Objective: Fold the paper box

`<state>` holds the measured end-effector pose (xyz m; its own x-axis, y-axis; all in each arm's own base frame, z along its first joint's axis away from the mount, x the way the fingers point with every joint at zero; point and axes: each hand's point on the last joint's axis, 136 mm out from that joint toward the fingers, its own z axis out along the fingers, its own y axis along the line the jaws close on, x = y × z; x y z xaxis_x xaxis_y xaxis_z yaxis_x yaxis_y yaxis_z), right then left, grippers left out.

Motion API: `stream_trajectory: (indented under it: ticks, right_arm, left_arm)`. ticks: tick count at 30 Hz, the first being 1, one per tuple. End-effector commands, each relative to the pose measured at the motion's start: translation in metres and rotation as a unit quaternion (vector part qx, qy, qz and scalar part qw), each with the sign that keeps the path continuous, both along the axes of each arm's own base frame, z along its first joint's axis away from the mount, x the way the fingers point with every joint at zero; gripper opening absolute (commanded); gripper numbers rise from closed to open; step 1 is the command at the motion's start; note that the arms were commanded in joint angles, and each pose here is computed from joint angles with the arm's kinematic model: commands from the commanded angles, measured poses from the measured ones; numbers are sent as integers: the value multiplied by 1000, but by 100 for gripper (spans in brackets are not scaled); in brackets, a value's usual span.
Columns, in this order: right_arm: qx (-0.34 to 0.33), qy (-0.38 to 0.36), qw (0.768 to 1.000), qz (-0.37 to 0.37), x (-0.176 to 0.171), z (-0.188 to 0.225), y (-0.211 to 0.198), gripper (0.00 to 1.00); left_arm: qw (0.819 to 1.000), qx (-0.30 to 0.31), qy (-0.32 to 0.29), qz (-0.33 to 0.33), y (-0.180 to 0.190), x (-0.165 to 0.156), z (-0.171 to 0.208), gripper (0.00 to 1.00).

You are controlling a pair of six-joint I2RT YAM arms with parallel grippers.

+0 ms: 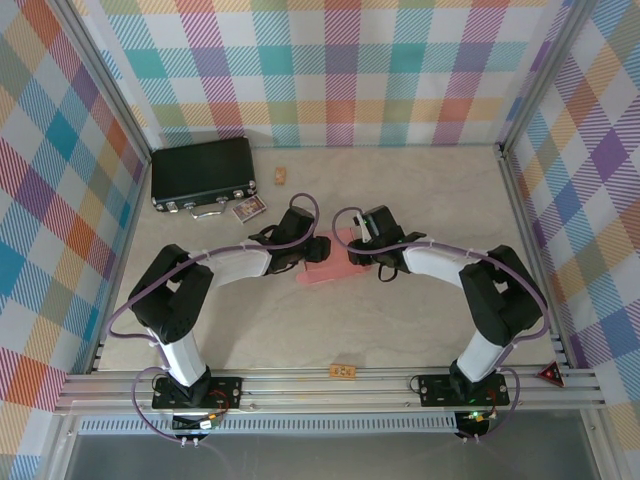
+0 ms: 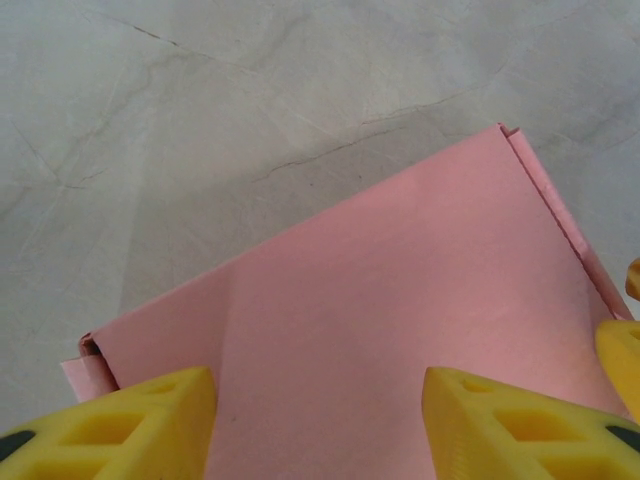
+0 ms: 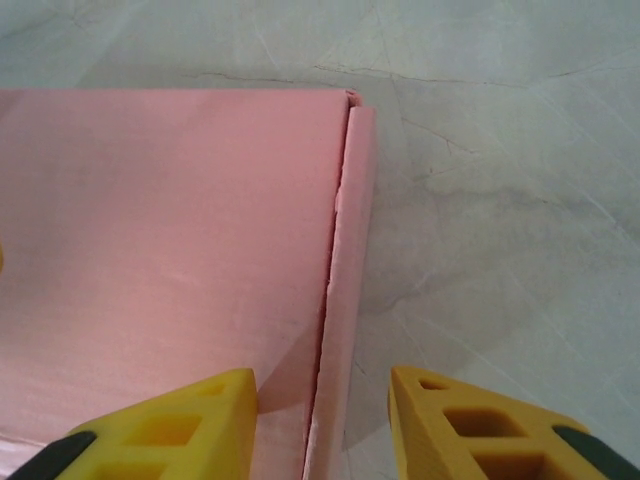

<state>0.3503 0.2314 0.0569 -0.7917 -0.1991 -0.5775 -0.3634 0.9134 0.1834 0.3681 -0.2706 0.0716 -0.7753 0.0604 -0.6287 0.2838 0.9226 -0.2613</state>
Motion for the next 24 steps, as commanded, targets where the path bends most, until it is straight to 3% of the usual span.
stream_trajectory:
  ticks: [1,11,18,24]
  right_arm:
    - [-11,23,1000,9,-1,-11,1,39]
    - [-46,0,995,87,14,-8,16,40]
    - [-27,-24,998,59,26,32,14,48]
    - [8,-17,1000,0,15,63,-8,56]
  left_arm:
    - [999,28,41,14,15,-25,-19,57]
    - [998,-22,57,29,18,-50,-3,57]
    - [999,-31,21,34,24,-48,29,62]
    - [998,15,-23,58,46,-20,47,70]
